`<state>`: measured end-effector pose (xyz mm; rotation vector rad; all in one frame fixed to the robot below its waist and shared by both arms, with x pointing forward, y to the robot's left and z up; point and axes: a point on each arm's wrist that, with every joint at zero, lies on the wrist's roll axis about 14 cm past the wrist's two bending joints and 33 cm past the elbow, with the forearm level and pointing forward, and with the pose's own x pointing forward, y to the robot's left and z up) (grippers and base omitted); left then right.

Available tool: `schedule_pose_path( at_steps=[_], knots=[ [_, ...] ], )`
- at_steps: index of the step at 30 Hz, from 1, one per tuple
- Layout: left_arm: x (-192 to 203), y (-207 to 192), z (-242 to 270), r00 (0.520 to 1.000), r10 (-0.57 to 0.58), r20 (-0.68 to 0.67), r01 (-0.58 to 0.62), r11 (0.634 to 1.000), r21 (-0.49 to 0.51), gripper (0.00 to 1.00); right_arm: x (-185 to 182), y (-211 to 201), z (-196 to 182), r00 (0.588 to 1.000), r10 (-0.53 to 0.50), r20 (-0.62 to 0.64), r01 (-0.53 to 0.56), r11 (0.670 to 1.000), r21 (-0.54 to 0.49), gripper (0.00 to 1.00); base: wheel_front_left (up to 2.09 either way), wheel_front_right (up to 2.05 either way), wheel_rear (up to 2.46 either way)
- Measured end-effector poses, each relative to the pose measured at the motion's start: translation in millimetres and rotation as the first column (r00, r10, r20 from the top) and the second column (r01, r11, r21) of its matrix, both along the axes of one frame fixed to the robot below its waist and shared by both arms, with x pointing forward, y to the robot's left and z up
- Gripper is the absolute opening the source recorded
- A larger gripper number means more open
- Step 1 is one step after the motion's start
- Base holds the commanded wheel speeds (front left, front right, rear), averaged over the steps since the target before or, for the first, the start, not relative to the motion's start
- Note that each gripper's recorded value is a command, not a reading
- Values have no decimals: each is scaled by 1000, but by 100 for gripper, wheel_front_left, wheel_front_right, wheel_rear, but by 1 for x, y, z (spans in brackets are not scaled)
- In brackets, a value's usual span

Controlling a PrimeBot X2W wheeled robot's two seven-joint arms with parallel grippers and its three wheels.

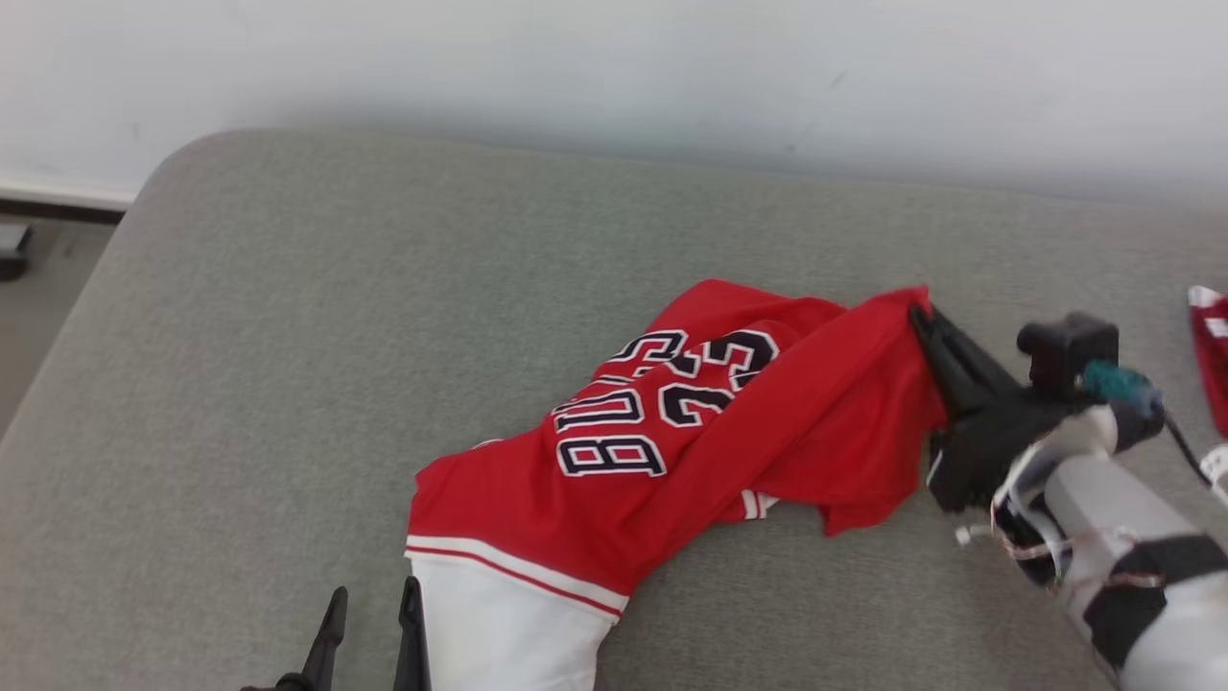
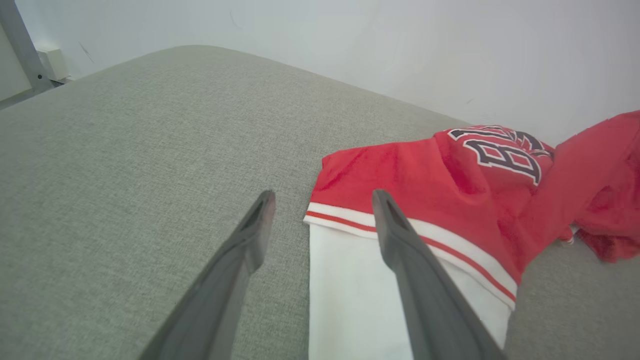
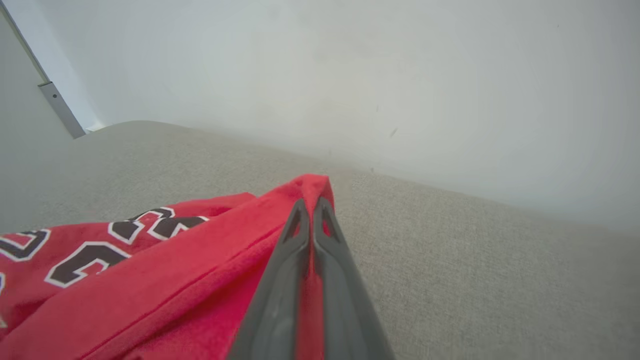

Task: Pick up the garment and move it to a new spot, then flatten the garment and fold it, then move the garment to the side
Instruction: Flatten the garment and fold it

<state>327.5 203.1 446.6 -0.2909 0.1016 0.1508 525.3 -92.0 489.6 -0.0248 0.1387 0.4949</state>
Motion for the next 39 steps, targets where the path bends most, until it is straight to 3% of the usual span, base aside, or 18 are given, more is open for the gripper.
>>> schedule_pose_path(
  at_steps=[5, 14, 23, 30, 31, 32, 33, 39],
  knots=[
    [3, -9, -5, 999, -36, -10, 36, 999, -9, 100, -43, -25, -4, 1000, -2, 17, 2, 1000, 8, 0, 0, 0, 0],
    [15, -27, -8, 994, -105, -13, 105, 994, -17, 100, -106, -65, -20, 995, -95, -33, 97, 991, 91, 0, 0, 0, 0],
    [20, -33, -12, 991, -134, -22, 134, 991, -16, 100, -160, -78, -37, 982, -158, -107, 174, 972, 157, 0, 0, 0, 0],
    [19, -31, -15, 991, -130, -33, 130, 991, -15, 100, -186, -85, -65, 958, -205, -202, 234, 964, 130, 0, 0, 0, 0],
    [18, -31, -16, 991, -131, -36, 130, 991, -15, 100, -187, -84, -67, 956, -207, -206, 236, 964, 126, 14, 0, 0, 0],
    [17, -32, -17, 990, -133, -39, 132, 991, -16, 100, -188, -84, -69, 954, -214, -212, 244, 961, 128, 86, 0, 0, 0],
    [17, -32, -18, 990, -134, -41, 133, 991, -16, 100, -189, -84, -71, 952, -216, -216, 245, 962, 122, 100, 0, 0, 0],
    [12, -30, -19, 990, -136, -47, 136, 991, -9, 100, -189, -89, -70, 951, -241, -192, 264, 959, 104, 100, 0, 0, 0]
  ],
)
